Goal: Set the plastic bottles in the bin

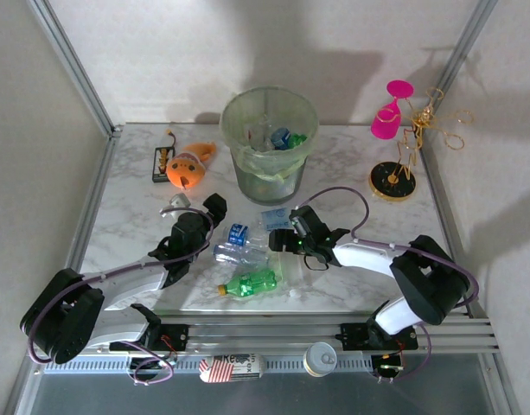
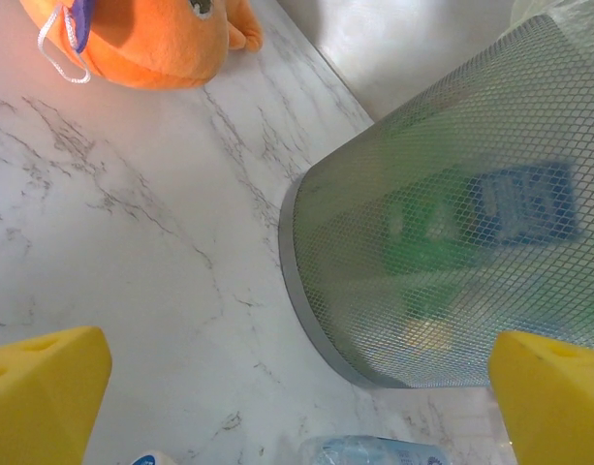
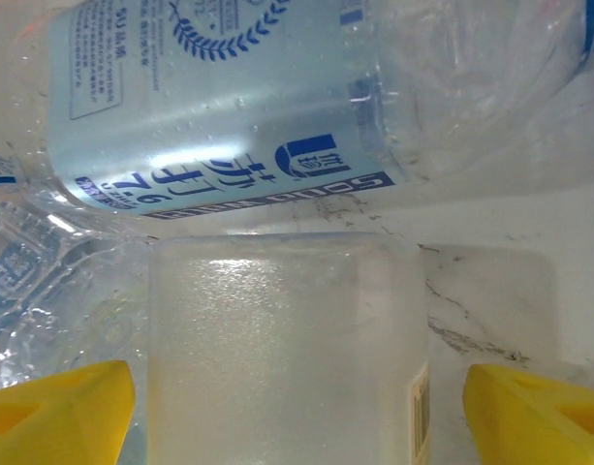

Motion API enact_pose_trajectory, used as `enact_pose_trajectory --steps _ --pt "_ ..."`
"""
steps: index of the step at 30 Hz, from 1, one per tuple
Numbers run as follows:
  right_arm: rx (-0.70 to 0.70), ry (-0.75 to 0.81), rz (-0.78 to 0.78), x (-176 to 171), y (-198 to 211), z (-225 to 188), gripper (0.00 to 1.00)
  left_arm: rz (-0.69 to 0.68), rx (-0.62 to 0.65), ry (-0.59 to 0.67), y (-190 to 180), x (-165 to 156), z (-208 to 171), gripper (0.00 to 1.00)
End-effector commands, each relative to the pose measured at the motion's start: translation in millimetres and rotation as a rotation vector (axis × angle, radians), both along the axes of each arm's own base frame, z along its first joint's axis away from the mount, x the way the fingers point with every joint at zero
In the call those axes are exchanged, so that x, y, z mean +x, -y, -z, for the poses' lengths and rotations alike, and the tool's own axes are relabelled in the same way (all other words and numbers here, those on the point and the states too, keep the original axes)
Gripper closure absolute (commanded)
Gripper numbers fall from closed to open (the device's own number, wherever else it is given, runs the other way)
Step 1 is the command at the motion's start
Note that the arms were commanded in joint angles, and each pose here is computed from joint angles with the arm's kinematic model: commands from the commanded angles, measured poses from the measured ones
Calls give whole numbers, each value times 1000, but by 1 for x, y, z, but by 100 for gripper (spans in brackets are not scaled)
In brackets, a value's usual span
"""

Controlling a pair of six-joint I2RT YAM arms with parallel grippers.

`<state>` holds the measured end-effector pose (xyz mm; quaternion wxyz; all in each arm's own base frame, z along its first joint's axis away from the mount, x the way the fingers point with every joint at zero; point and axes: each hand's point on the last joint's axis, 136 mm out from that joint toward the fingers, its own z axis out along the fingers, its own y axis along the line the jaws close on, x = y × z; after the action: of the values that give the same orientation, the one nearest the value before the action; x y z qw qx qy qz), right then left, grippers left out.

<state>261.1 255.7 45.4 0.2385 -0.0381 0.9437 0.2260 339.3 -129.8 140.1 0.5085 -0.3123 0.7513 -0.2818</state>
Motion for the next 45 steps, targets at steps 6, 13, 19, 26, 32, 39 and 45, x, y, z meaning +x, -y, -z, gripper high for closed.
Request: enact_pose_trajectory --steps 6,13,19,26,32,39,45 --pt "-36 -11 29 -3 6 11 20 -15 -32 25 -1 3 -11 0" --pt "-86 -22 62 -4 17 21 23 -13 -48 24 0 4 -11 0" --pt "-133 -19 91 -2 26 28 25 -15 -51 23 -1 2 -11 1" --pt "-112 -2 95 0 25 21 38 -24 -49 26 -4 0 -12 0" --pt "-62 88 113 9 25 -13 41 -34 -34 29 -7 -1 -12 0" --pt "-36 280 179 39 46 -86 41 -37 1 26 -14 -1 -9 0" --pt "-46 525 262 78 81 -188 42 -58 28 32 -26 -10 -6 0"
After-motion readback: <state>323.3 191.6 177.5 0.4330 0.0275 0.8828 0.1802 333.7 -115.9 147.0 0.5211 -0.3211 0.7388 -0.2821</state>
